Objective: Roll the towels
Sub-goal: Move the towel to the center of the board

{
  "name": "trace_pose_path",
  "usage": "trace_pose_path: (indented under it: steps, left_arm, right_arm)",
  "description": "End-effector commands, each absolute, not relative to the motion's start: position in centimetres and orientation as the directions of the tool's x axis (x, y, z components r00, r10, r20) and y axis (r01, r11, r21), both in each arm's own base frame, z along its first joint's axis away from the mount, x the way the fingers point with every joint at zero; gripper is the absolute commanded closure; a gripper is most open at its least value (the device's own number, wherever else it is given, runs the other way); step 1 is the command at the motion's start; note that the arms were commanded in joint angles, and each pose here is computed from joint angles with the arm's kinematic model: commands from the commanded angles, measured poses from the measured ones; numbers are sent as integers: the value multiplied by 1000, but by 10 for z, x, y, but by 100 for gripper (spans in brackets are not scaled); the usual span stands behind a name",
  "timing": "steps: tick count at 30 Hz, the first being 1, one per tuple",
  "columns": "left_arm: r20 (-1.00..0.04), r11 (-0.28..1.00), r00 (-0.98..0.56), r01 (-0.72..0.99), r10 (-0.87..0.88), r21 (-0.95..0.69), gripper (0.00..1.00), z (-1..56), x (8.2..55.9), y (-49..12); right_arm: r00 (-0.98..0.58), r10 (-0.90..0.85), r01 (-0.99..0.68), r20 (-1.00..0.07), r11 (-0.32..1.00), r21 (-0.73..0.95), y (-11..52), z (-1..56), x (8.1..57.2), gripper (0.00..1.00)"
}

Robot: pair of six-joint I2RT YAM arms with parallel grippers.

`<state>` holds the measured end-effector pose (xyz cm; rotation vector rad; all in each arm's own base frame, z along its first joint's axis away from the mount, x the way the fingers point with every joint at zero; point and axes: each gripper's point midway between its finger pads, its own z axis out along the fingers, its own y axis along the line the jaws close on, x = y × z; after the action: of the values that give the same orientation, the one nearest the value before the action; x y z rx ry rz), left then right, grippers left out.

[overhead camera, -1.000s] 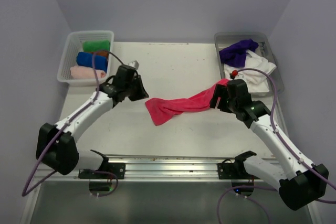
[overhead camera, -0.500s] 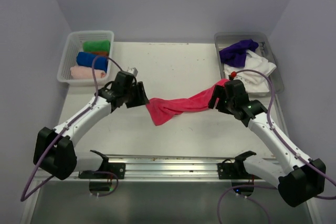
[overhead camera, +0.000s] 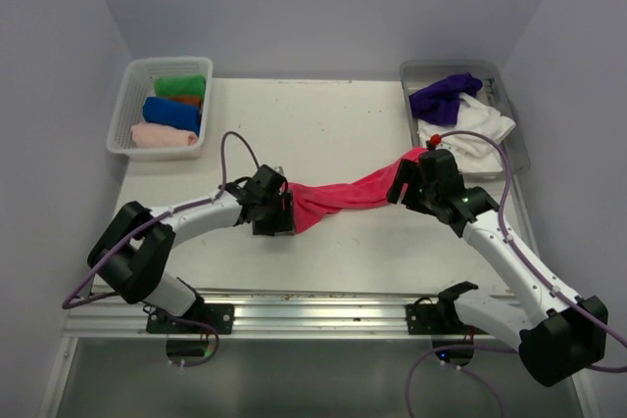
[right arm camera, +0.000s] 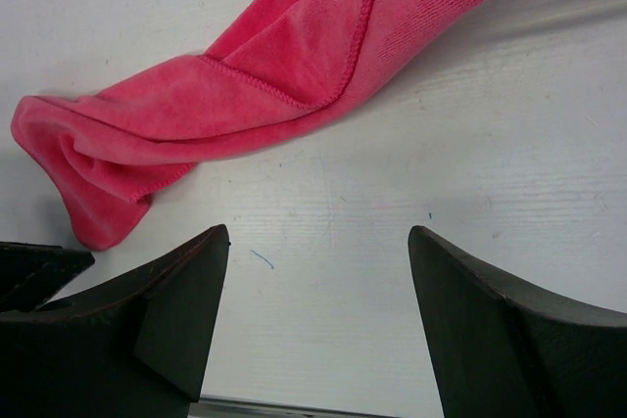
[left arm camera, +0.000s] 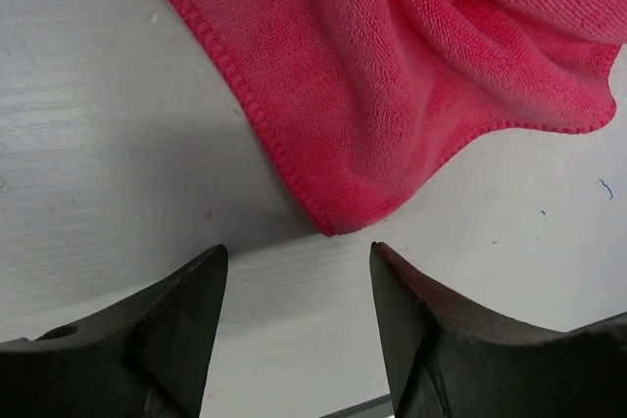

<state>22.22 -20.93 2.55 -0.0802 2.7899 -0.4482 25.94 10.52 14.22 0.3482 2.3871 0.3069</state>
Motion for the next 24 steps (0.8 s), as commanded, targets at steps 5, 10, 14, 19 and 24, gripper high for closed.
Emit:
trace_pose_path:
  steps: [5,10,14,19,24]
  left_arm:
    - [-333,932,-931,-16,-146,-362,42,16,250,-233]
    - [-333,917,-937,35,-109,-398,100,31,259,-250]
    - [-458,885,-877,91,-146,-458,100,100,277,-245]
    - [-545,818,-783,81,-301,-569,100,178,299,-197]
    - [-613,822,-700,65,-366,-565,100,238,312,-156]
  right_arm:
    - [-697,350,168,-626,928,333,103,152,259,22]
    - [-693,354,179,-628,929,325,100,153,257,22]
    - [-647,334,261,-685,942,213,69,160,256,20]
    - [-605,336,284,-722,938,198,51,180,264,20]
    - [-591,391,275,-705,920,280,58,188,287,25]
